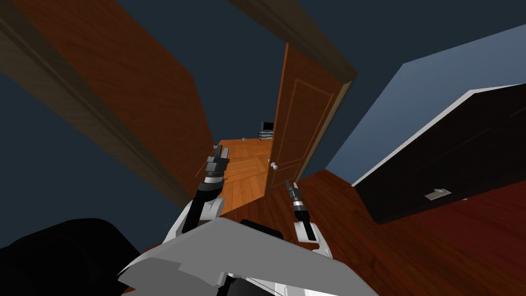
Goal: Push the door open
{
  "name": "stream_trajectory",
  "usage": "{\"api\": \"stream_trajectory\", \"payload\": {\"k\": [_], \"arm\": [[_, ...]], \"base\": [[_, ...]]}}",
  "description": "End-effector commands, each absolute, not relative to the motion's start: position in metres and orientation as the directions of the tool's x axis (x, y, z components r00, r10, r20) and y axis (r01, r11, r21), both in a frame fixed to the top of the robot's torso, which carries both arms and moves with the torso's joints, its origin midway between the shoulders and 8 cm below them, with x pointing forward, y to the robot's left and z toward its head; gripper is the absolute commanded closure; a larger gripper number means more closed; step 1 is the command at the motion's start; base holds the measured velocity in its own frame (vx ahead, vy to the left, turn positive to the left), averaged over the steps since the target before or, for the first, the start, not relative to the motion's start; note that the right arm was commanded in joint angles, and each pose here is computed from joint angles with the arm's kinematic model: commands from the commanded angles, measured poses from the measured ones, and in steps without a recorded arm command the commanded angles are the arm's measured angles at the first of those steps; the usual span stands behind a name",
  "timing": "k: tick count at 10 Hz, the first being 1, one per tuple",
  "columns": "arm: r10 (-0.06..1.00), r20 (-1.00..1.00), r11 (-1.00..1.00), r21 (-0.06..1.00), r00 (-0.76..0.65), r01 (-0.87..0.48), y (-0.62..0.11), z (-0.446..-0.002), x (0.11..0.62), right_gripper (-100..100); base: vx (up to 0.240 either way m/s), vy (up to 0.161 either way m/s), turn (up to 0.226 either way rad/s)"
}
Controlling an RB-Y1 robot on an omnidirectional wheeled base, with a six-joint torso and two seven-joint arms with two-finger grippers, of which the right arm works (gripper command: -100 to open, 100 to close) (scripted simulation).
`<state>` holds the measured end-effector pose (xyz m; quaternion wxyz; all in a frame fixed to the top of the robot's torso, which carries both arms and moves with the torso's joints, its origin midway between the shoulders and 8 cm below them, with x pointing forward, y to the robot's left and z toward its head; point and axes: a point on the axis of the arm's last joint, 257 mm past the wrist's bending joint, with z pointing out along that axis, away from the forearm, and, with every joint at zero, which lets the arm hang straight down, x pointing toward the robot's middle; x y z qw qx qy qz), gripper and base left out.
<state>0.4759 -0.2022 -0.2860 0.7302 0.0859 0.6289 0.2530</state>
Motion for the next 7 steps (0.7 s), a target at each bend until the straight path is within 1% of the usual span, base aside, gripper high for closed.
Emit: {"api": "stream_trajectory", "payload": {"k": [1, 2, 3, 4, 5, 6, 7], "arm": [[0.428, -0.901, 0.878, 0.397, 0.069, -0.267, -0.195, -0.298, 0.475, -100], [0.401, -0.914, 0.888, 0.37, 0.064, -0.273, -0.191, -0.304, 0.476, -100], [0.394, -0.917, 0.891, 0.366, 0.059, -0.269, -0.192, -0.308, 0.475, -100], [0.363, -0.93, 0.901, 0.337, 0.051, -0.273, -0.188, -0.316, 0.475, -100], [0.332, -0.942, 0.91, 0.305, 0.053, -0.282, -0.184, -0.319, 0.477, -100], [0.332, -0.942, 0.91, 0.307, 0.044, -0.278, -0.185, -0.323, 0.475, -100], [0.303, -0.952, 0.917, 0.28, 0.038, -0.284, -0.182, -0.33, 0.475, -100]], "base": [[0.074, -0.074, 0.155], [0.079, -0.08, 0.197], [0.049, -0.058, 0.042], [0.034, -0.046, 0.071], [0.052, -0.064, 0.147], [0.041, -0.047, 0.058], [0.04, -0.038, 0.075]]}}
